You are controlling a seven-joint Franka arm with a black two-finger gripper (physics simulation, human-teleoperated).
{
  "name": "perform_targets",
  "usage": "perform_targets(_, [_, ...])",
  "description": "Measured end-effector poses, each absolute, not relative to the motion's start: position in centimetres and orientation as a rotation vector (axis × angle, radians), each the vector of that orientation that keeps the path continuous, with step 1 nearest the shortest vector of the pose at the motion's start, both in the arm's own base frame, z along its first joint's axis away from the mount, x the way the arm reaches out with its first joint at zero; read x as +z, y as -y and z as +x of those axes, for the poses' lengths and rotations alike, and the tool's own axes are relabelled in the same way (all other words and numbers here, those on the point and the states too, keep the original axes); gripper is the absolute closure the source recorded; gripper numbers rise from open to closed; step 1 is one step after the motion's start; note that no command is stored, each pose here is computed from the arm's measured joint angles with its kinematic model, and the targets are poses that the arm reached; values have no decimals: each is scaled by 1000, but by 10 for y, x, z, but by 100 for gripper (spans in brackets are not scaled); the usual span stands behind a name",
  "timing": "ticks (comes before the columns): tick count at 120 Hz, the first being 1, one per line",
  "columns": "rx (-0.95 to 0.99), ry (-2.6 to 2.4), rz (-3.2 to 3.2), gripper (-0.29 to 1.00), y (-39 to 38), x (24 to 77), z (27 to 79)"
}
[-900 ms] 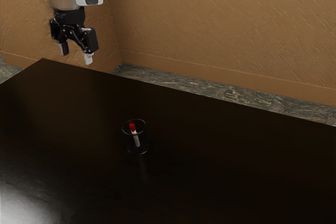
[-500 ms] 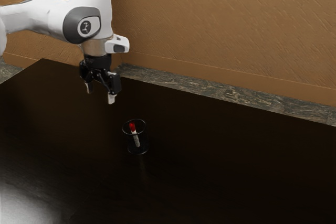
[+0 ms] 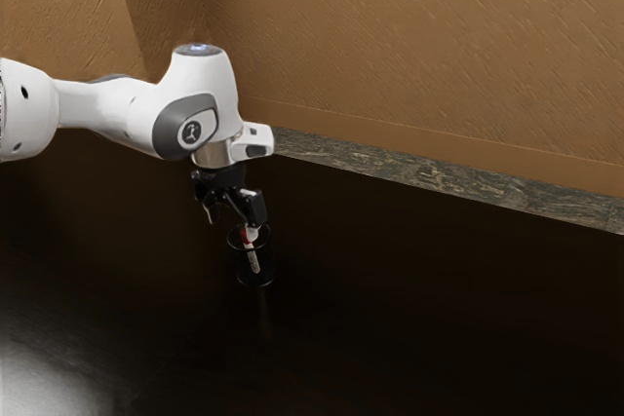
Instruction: Take the marker out of the pen holder and place it to the left of the pen holder.
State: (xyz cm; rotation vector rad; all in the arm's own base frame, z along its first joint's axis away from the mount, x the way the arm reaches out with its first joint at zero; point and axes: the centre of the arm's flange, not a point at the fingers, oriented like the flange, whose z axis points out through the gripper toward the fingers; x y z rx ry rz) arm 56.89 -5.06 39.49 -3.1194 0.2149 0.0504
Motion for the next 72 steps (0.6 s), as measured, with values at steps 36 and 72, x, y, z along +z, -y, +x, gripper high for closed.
perform_targets(36, [-4, -175, -3117, 0, 49, 372, 580])
perform_targets(72, [-20, -148, -3119, 0, 48, 356, 585])
